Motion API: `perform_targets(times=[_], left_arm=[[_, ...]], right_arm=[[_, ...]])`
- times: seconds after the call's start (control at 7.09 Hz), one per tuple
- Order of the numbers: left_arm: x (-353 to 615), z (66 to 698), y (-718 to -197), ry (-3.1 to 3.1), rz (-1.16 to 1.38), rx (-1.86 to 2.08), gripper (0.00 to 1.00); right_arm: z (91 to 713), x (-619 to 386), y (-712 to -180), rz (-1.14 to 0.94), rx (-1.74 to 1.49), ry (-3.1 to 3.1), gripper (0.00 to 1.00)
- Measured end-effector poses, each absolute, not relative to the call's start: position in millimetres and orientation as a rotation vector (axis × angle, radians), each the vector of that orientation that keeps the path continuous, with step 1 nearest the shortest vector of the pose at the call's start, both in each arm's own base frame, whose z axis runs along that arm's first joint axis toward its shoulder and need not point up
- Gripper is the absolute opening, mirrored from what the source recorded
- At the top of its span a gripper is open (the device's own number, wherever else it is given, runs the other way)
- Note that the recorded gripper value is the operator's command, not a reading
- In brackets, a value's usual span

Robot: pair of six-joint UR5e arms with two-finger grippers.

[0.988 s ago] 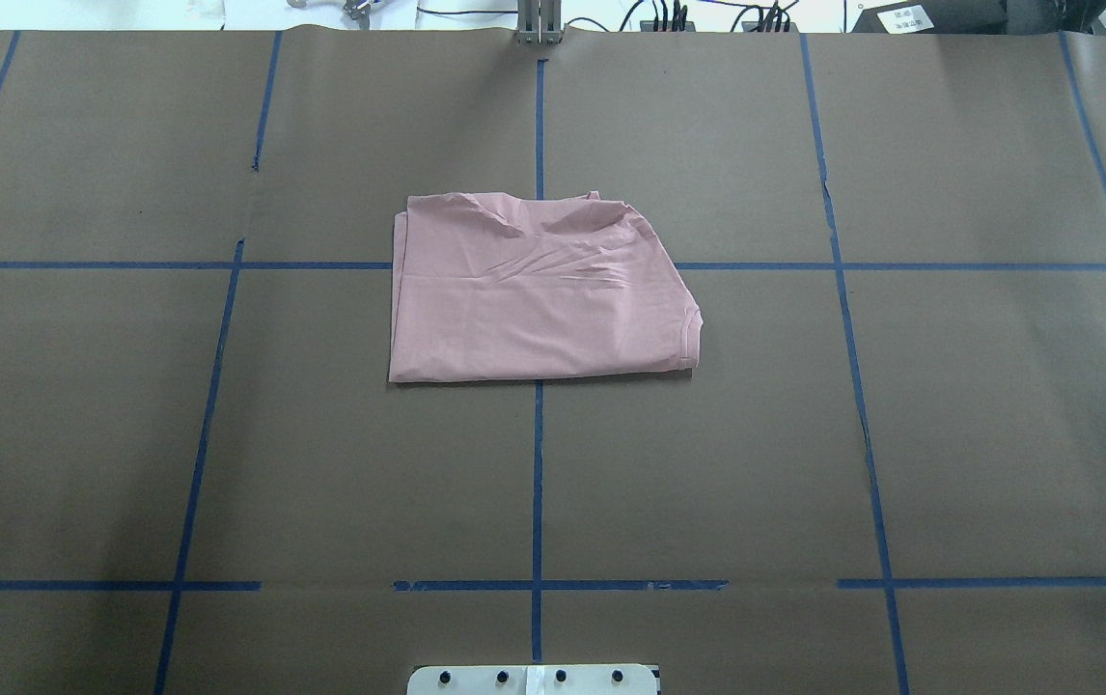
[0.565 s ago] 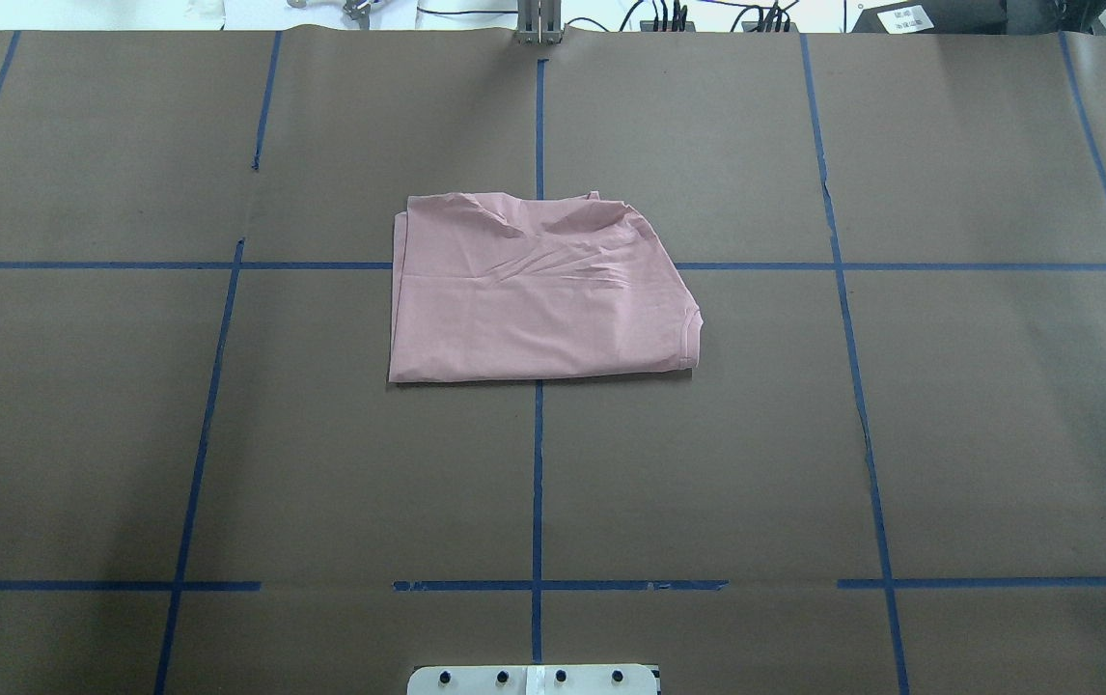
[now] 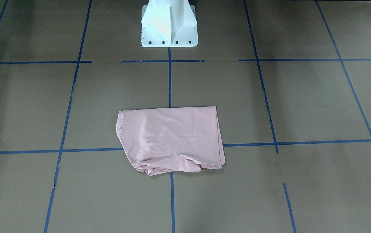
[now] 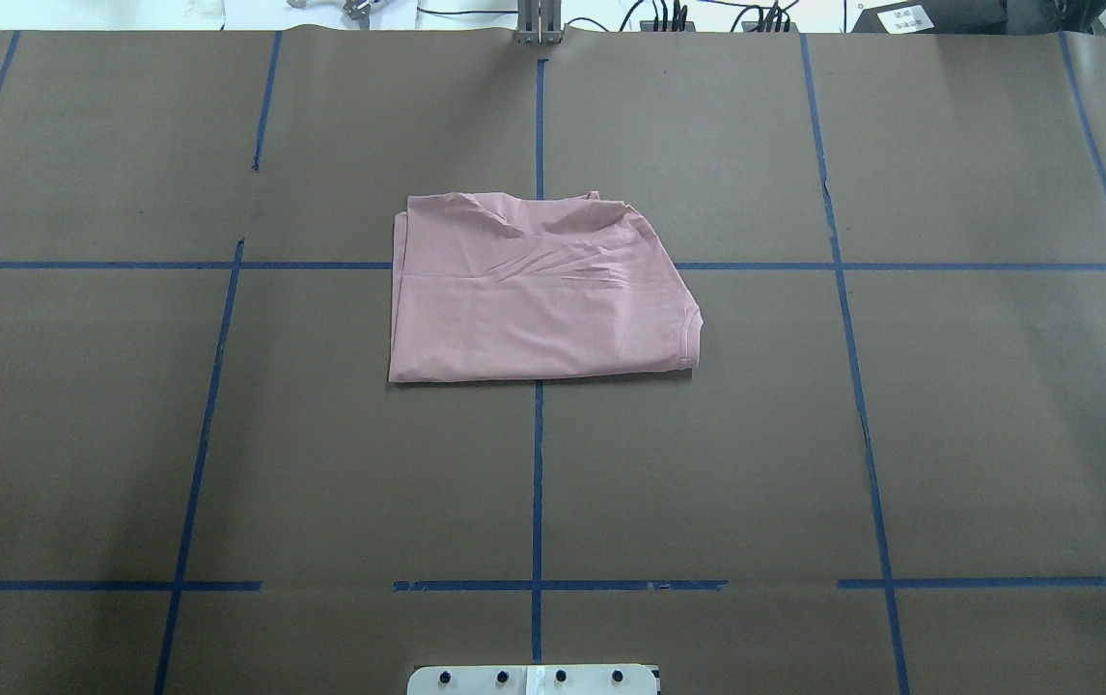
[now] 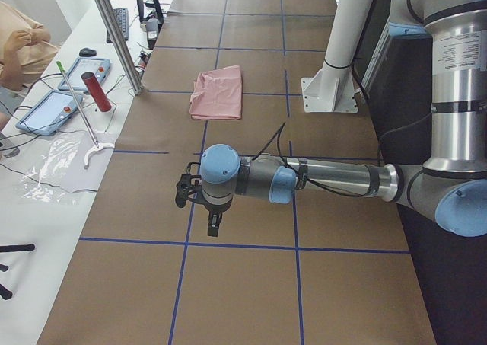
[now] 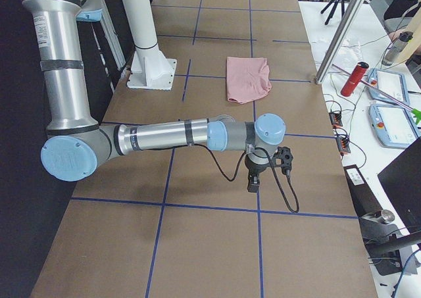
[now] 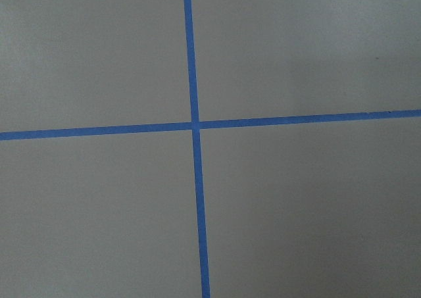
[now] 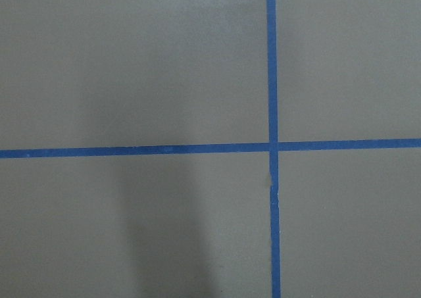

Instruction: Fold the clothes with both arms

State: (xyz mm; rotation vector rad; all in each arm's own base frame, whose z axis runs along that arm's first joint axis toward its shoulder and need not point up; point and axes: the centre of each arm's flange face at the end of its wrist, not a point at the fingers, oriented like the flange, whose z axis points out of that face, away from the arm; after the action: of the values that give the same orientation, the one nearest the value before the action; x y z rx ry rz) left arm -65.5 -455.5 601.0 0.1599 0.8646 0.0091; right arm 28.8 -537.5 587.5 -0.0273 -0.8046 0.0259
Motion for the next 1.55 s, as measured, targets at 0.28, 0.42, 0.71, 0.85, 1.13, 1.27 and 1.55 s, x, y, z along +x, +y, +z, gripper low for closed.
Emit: perform_targets(times=[0.28,0.42,0.71,0.85,1.13,1.27,1.55], left_arm=[[-66,604,-455,0.86,0.007,0.156,1.0],[-67,605,-455,0.853,0.005,0.155,1.0],[-69,604,-456,0.825,0.001,0.161,1.0],[-70,604,-456,0.812,-0.002,0.162,1.0],[-75,607,-452,0.784,-0.022,0.136,1.0],[-76,609,-447,0.776,-0.037,0.103,1.0],[-76,608,-427,0.771,-0.06,0.043,1.0]], right_arm=[[582,20,-538,0.005,-0.022,-0.804,1.0],[577,13,-538,-0.01,-0.018,-0.804,1.0],[576,8,-538,-0.018,-0.021,-0.801,1.0],[580,7,-538,-0.015,-0.031,-0.801,1.0],[585,5,-535,-0.01,-0.044,-0.802,1.0],[589,5,-533,-0.009,-0.051,-0.803,1.0],[590,5,-531,-0.007,-0.054,-0.806,1.0]])
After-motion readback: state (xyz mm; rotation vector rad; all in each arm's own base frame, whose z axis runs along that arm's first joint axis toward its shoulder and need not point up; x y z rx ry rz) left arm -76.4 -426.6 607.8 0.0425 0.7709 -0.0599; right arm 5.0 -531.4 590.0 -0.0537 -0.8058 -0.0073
